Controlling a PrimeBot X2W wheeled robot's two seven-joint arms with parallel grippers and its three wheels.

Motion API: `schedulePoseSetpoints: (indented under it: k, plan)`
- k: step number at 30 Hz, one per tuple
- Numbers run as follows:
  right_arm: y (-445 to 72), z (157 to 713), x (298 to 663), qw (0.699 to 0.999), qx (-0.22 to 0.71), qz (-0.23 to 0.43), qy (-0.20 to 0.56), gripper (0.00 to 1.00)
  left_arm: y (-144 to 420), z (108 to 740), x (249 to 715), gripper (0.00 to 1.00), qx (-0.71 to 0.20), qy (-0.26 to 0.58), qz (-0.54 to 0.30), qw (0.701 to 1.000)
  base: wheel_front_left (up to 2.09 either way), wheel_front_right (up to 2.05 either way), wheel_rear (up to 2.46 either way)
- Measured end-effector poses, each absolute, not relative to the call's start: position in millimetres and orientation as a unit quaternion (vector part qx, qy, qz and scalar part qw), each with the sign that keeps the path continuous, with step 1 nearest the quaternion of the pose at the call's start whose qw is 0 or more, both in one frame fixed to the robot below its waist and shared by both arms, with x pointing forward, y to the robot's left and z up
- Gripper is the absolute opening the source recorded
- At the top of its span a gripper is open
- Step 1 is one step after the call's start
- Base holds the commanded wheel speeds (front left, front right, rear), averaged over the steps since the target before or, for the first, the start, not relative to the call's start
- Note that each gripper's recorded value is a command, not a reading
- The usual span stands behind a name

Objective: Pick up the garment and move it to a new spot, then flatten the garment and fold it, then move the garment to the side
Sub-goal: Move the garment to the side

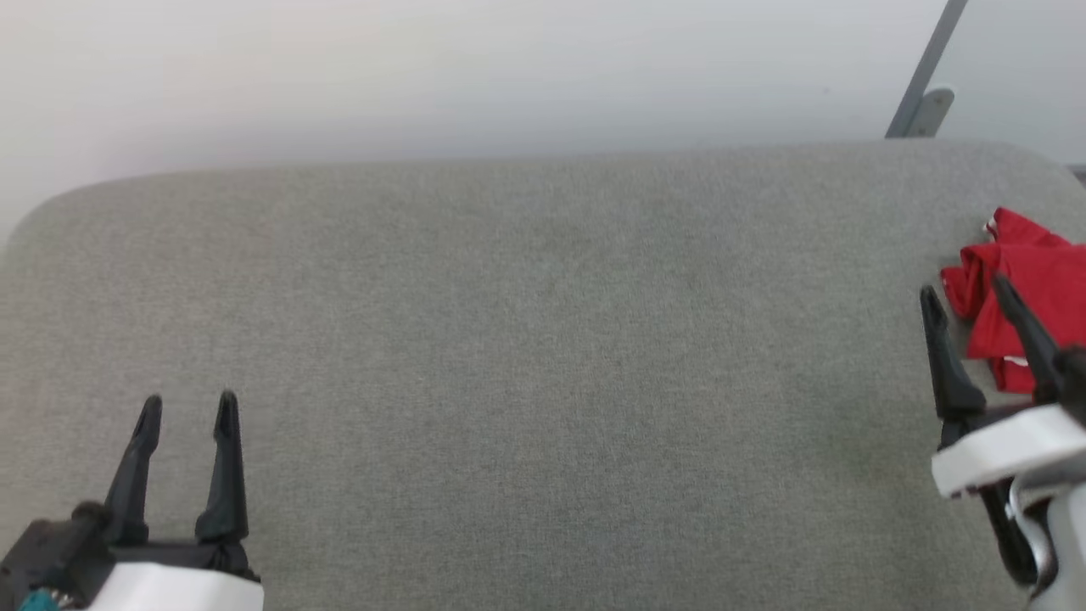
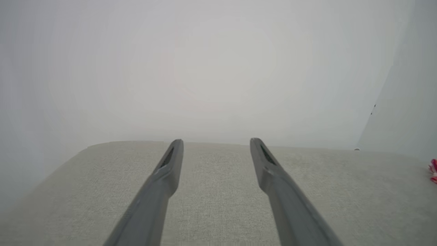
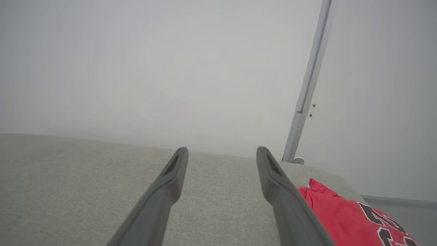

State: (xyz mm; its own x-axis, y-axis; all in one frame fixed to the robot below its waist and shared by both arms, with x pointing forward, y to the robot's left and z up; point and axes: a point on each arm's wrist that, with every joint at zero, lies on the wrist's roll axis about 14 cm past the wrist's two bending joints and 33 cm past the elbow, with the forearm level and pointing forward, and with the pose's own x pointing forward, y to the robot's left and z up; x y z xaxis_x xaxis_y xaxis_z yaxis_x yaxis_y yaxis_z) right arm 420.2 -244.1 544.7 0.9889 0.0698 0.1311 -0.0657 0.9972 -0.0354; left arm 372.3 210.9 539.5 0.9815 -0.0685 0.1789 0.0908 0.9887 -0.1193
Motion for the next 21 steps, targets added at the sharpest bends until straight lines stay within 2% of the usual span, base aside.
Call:
schedulePoseSetpoints:
  k: [8,21]
  plan:
    - [-234,553,382,0.995,-0.003,0.025,-0.096,1.0,226,537,343,1.0,-0.065,-0.086,-0.013,0.994,0.0,0.0,0.0]
    - [-228,554,351,0.994,0.012,0.009,-0.11,1.0,233,528,323,1.0,-0.089,-0.075,0.006,0.993,0.0,0.0,0.0]
